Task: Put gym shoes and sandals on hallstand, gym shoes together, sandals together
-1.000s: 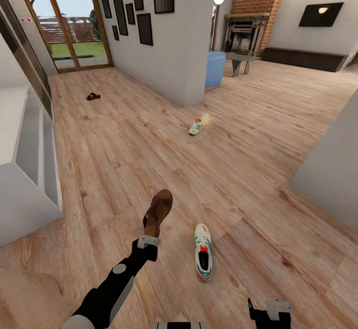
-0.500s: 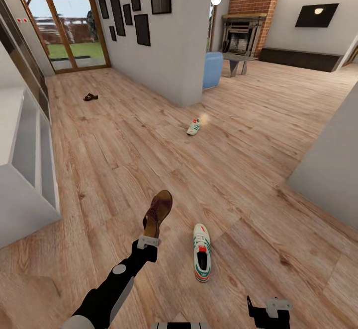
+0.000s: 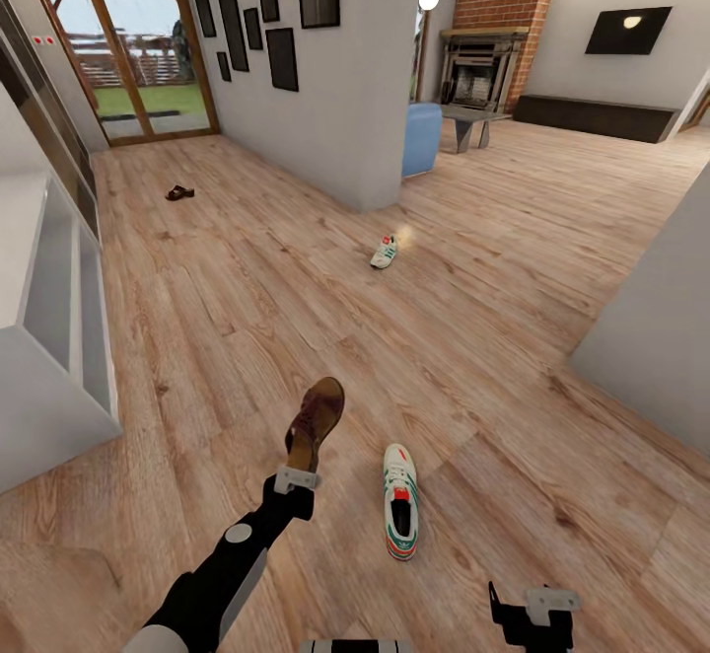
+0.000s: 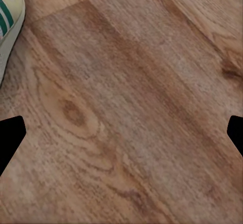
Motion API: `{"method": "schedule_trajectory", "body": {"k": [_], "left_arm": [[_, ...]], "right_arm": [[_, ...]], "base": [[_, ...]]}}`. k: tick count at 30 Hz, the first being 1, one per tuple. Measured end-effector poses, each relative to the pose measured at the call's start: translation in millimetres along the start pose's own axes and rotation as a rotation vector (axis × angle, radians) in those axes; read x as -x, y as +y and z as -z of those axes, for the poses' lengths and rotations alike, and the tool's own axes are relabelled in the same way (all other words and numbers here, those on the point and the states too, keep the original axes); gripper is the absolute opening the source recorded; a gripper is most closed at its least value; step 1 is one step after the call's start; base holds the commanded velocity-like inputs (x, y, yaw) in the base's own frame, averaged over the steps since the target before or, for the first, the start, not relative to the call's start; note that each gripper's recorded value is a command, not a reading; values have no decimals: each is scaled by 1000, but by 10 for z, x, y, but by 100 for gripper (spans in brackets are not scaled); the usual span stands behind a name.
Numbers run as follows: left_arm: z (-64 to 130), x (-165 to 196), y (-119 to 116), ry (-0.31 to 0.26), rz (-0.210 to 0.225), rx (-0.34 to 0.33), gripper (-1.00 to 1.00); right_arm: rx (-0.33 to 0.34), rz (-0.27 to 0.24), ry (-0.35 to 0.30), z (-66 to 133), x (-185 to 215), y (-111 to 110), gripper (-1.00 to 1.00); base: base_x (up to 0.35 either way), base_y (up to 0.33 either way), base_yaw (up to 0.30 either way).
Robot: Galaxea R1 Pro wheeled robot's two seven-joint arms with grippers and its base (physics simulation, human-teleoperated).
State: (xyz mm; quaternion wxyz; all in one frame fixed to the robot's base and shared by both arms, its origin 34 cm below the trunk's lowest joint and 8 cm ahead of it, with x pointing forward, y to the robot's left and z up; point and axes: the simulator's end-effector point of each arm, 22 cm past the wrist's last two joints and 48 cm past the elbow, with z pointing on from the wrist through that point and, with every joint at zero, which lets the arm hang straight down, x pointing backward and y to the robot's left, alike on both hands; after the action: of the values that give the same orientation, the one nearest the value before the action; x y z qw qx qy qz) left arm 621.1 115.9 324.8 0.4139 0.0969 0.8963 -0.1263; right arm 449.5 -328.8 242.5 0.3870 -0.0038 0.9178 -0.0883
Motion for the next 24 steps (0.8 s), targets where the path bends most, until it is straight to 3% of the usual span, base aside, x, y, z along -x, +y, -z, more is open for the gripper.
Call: {"method": "schedule_trajectory", "body": {"k": [3,5,13,16,20,24], "left_arm": [[4,3,29,-1,-2,4,-100],[14,52,208,-7,-17,21,-100],[-50,315,208,-37,-19,17,-100],[-119,595,232,-63,-25,11,-100],[-182,782,201,-53,-26,-19,-100],[-206,830,145,-23,-22,-51,-100]], "right_arm": [[0,1,3,3,-15,-1,100],[5,3,-4,-6,23,23,100],[19,-21,8,-44,102,257,100],[1,-23,35,-165,257,267,100],[-12,-22,93,-300,464,300,100],[10,-38,130,-356,711,539,100]], "base": [[0,0,0],[0,0,0],[0,0,0],[0,0,0],[0,0,0],[0,0,0]]}}
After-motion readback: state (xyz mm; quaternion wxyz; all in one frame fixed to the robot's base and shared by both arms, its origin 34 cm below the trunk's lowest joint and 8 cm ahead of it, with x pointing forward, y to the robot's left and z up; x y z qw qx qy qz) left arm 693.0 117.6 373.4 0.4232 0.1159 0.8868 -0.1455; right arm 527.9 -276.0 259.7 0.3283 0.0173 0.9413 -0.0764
